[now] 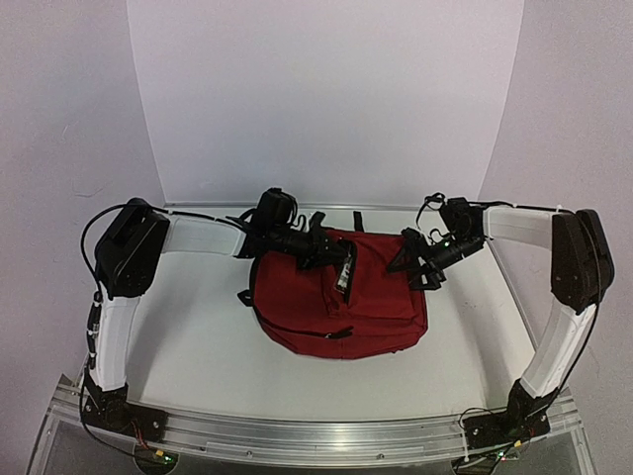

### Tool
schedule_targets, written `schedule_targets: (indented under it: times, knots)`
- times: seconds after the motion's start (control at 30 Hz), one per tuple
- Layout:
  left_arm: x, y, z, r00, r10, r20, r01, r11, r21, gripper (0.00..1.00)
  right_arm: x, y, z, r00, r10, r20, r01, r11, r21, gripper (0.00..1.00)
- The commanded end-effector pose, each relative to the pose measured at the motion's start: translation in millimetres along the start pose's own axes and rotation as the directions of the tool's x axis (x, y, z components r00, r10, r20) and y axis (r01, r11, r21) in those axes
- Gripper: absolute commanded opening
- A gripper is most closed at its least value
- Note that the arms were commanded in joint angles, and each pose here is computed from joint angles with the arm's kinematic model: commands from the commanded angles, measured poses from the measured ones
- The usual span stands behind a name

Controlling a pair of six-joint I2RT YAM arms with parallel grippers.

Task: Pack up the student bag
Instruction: Place the stationery in the student bag.

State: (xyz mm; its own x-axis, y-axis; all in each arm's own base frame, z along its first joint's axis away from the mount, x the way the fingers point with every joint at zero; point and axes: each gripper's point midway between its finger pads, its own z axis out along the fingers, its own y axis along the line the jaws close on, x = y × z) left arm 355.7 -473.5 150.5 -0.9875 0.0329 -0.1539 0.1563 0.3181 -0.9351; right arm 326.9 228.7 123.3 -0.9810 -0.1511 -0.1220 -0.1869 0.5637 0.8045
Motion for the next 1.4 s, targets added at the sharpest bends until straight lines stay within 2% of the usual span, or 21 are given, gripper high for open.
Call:
schedule_targets:
  times: [0.0,0.2,0.4,0.57,0.7,0.8,0.87,1.0,1.07,1.23,1.37]
  knots:
    - [62.9,-5.2,-3.8,0.983,0.020,-0.182,-0.042,0.992,-0.116,0.22,5.7,16.1,-3.8,0.999,-0.050,0.012,0.051,0.998,-0.021,0.94]
    - [70.2,5.5,-14.5,0.969,0.021,-0.248,-0.064,0.984,-0.166,0.33,14.5,-1.9,-9.9,0.998,-0.067,-0.001,0.067,0.996,0.059,0.96]
    - [71.0,6.5,-9.4,0.945,0.044,-0.324,-0.104,0.980,-0.169,0.36,24.2,-26.7,-7.8,0.997,-0.057,-0.044,0.063,0.985,0.161,0.96]
    - [67.5,-16.3,-6.1,0.940,0.106,-0.323,-0.132,0.990,-0.058,0.30,29.3,-28.4,-1.7,0.996,-0.060,-0.069,0.068,0.990,0.125,0.96]
    - [60.7,-12.9,5.1,0.945,0.085,-0.315,-0.102,0.994,-0.037,0.27,29.2,-23.3,3.2,0.996,-0.050,-0.080,0.056,0.996,0.071,0.95]
    - [56.2,-5.0,10.5,0.952,0.052,-0.303,-0.070,0.996,-0.049,0.11,28.4,-19.4,1.8,0.996,-0.054,-0.076,0.059,0.997,0.058,0.96]
    - [49.5,-9.4,3.7,0.965,0.047,-0.256,-0.056,0.998,-0.027,0.01,27.8,-17.9,-0.1,0.996,-0.057,-0.071,0.062,0.996,0.062,0.98]
    - [29.4,-21.1,-33.0,0.998,0.018,-0.059,-0.014,0.998,0.064,0.00,31.1,-16.0,-3.0,0.995,-0.064,-0.070,0.069,0.995,0.069,0.98]
    - [21.8,-28.3,-44.4,1.000,0.010,-0.002,-0.010,0.992,0.130,0.00,33.3,-15.8,-3.1,0.995,-0.064,-0.072,0.068,0.995,0.068,0.98]
    - [24.0,-43.8,-21.4,0.996,0.042,-0.078,-0.020,0.965,0.263,0.00,30.6,-12.7,-0.7,0.996,-0.060,-0.073,0.063,0.997,0.041,0.98]
    - [37.1,-42.7,10.1,0.982,0.039,-0.187,0.018,0.957,0.290,0.00,21.3,-4.2,0.0,0.995,-0.071,-0.063,0.071,0.997,-0.003,0.98]
